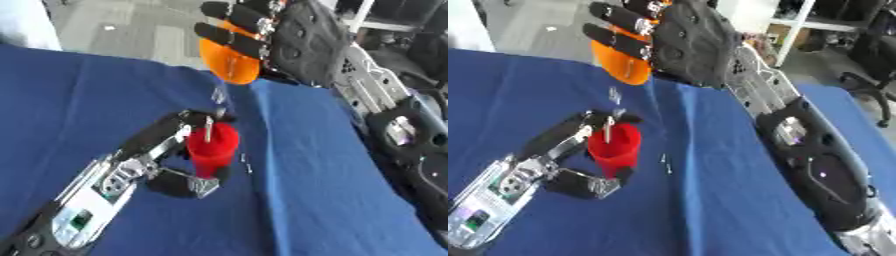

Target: Pour the contents of one cup into another cup.

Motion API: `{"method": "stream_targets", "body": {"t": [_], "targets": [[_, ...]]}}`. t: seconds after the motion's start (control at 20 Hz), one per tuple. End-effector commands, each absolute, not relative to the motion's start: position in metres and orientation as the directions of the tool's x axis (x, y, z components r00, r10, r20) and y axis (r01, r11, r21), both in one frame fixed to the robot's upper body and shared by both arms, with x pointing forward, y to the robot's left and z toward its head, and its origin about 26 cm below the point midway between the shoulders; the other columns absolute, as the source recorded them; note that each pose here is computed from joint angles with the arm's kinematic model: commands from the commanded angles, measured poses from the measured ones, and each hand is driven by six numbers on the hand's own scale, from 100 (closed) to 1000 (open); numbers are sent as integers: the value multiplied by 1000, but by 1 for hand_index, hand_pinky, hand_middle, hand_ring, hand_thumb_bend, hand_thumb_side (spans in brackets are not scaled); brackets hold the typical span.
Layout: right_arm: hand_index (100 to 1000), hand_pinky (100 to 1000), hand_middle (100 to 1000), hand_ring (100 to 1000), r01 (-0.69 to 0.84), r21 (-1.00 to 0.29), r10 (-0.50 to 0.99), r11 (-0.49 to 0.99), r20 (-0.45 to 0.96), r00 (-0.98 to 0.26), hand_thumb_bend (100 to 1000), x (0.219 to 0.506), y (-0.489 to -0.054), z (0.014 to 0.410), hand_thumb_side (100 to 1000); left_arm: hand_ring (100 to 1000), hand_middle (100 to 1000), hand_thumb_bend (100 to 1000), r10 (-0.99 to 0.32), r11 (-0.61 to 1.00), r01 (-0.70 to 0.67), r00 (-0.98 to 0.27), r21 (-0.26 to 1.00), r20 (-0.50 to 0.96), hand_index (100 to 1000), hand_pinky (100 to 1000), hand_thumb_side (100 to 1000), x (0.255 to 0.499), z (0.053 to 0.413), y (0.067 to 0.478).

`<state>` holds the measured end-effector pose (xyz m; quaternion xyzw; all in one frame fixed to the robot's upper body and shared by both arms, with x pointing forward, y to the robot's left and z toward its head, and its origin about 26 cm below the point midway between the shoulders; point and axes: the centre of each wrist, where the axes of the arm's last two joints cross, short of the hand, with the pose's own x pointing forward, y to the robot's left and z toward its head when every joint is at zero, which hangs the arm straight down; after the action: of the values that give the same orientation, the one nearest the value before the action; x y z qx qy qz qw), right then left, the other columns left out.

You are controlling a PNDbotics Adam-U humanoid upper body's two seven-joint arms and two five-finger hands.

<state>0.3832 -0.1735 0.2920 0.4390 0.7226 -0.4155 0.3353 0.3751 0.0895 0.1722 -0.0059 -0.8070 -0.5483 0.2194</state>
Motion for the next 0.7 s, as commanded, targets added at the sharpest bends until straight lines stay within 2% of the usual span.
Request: {"method": "stream_targets", "body": {"t": [0.05,0.55,0.6,0.7], "targets": [[755,679,678,449,780,-328,124,533,-881,-456,206,379,-180,306,100,235,483,100,-224,400,221,-917,889,329,914,152,321,376,184,89],[755,687,685,455,782,-320,125,536,-885,-448,219,378,-180,309,100,235,483,100,-224,400,221,-918,889,328,914,152,322,376,184,89],[755,688,687,456,783,-315,127,536,-887,-444,189,377,-180,310,100,235,483,100,-223,401,220,-918,889,328,914,152,327,376,184,89],[755,691,690,459,786,-303,131,539,-891,-434,225,375,-181,313,100,235,483,100,-223,401,220,-918,889,328,914,152,322,376,185,89]]}}
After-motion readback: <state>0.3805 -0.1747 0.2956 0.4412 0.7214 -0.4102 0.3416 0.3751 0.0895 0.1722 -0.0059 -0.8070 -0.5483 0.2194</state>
